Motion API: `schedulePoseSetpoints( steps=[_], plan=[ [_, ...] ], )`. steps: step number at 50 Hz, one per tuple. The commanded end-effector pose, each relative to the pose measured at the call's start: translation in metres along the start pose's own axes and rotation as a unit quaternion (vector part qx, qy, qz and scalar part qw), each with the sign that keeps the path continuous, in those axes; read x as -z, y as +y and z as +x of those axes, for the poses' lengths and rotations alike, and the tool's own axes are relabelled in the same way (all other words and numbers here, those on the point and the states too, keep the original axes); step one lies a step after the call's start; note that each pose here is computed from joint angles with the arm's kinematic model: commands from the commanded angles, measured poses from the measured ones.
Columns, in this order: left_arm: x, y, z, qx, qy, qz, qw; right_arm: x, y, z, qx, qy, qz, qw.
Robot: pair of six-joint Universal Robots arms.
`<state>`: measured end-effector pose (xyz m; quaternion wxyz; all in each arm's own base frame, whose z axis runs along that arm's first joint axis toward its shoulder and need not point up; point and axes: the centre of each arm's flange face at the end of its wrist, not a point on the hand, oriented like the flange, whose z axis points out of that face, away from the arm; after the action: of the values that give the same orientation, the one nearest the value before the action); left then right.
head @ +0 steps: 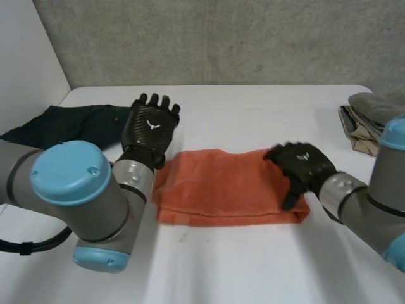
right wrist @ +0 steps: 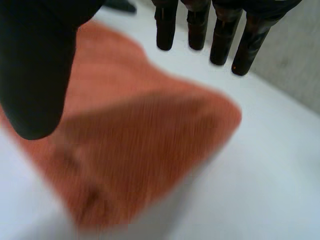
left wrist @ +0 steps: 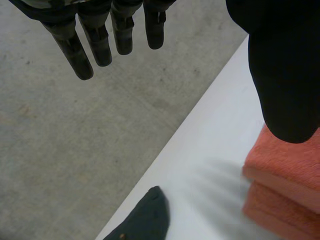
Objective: Fold the laundry.
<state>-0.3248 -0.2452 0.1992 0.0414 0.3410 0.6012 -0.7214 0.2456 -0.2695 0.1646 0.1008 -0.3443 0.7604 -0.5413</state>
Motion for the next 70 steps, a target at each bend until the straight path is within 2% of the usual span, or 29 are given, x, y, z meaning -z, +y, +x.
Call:
schedulePoseSetpoints(
  steps=[1, 8, 13, 17, 18, 21, 22, 26, 29, 33, 36, 37, 40, 41, 45, 49, 54, 62, 67, 70],
  plan=[
    [0.002, 0.004, 0.006, -0.005, 0.009, -0.008, 1.000, -0.012, 0.040, 0.013, 0.061, 0.004, -0.069, 0.996],
    [0.011, 0.010, 0.006, -0.008, 0.014, -0.020, 1.000, -0.017, 0.014, 0.039, 0.116, 0.080, -0.044, 0.989],
    [0.013, 0.009, -0.005, -0.006, 0.003, -0.022, 1.000, -0.017, -0.018, 0.035, 0.139, 0.086, 0.006, 0.987],
    [0.010, 0.013, -0.018, -0.004, -0.015, -0.029, 0.999, -0.012, -0.059, -0.015, 0.181, 0.037, 0.085, 0.979],
    [0.010, 0.014, -0.020, -0.003, -0.018, -0.030, 0.999, -0.008, -0.071, -0.042, 0.200, 0.007, 0.115, 0.973],
    [0.010, 0.015, -0.027, -0.003, -0.027, -0.032, 0.999, -0.002, -0.080, -0.079, 0.229, -0.036, 0.155, 0.960],
    [0.010, 0.015, -0.029, -0.003, -0.029, -0.033, 0.999, 0.002, -0.078, -0.102, 0.249, -0.067, 0.175, 0.950],
    [0.011, 0.014, -0.035, -0.002, -0.038, -0.033, 0.999, 0.007, -0.053, -0.151, 0.287, -0.153, 0.193, 0.926],
    [0.012, 0.014, -0.036, -0.002, -0.039, -0.034, 0.999, 0.007, -0.037, -0.168, 0.289, -0.190, 0.184, 0.920],
    [0.012, 0.012, -0.036, 0.000, -0.039, -0.030, 0.999, 0.008, -0.034, -0.168, 0.272, -0.196, 0.180, 0.925],
    [0.010, 0.008, -0.035, 0.001, -0.039, -0.023, 0.999, 0.004, -0.044, -0.155, 0.221, -0.161, 0.166, 0.947],
    [0.010, 0.006, -0.034, 0.001, -0.038, -0.020, 0.999, -0.003, -0.047, -0.136, 0.181, -0.125, 0.150, 0.964],
    [0.011, -0.008, -0.026, 0.007, -0.027, 0.002, 1.000, -0.012, -0.052, -0.095, 0.099, -0.068, 0.132, 0.984],
    [0.011, -0.011, -0.022, 0.011, -0.023, 0.007, 1.000, -0.012, -0.057, -0.073, 0.042, -0.043, 0.131, 0.990],
    [0.011, -0.032, -0.006, 0.047, -0.003, 0.038, 0.998, -0.009, -0.066, -0.044, -0.074, -0.023, 0.137, 0.988],
    [0.012, -0.034, 0.018, 0.087, 0.041, 0.018, 0.995, -0.009, -0.063, -0.035, -0.124, -0.029, 0.114, 0.985],
    [0.015, -0.015, 0.037, 0.105, 0.086, -0.057, 0.989, -0.023, -0.043, -0.043, -0.138, -0.075, 0.049, 0.986],
    [0.023, 0.014, 0.046, 0.087, 0.120, -0.154, 0.977, -0.048, -0.013, -0.056, -0.142, -0.118, -0.025, 0.983],
    [0.022, 0.033, 0.041, 0.076, 0.124, -0.197, 0.970, -0.058, 0.000, -0.056, -0.084, -0.111, -0.046, 0.989],
    [0.019, 0.038, 0.033, 0.077, 0.119, -0.212, 0.967, -0.058, 0.001, -0.051, -0.024, -0.078, -0.054, 0.995]
  ],
)
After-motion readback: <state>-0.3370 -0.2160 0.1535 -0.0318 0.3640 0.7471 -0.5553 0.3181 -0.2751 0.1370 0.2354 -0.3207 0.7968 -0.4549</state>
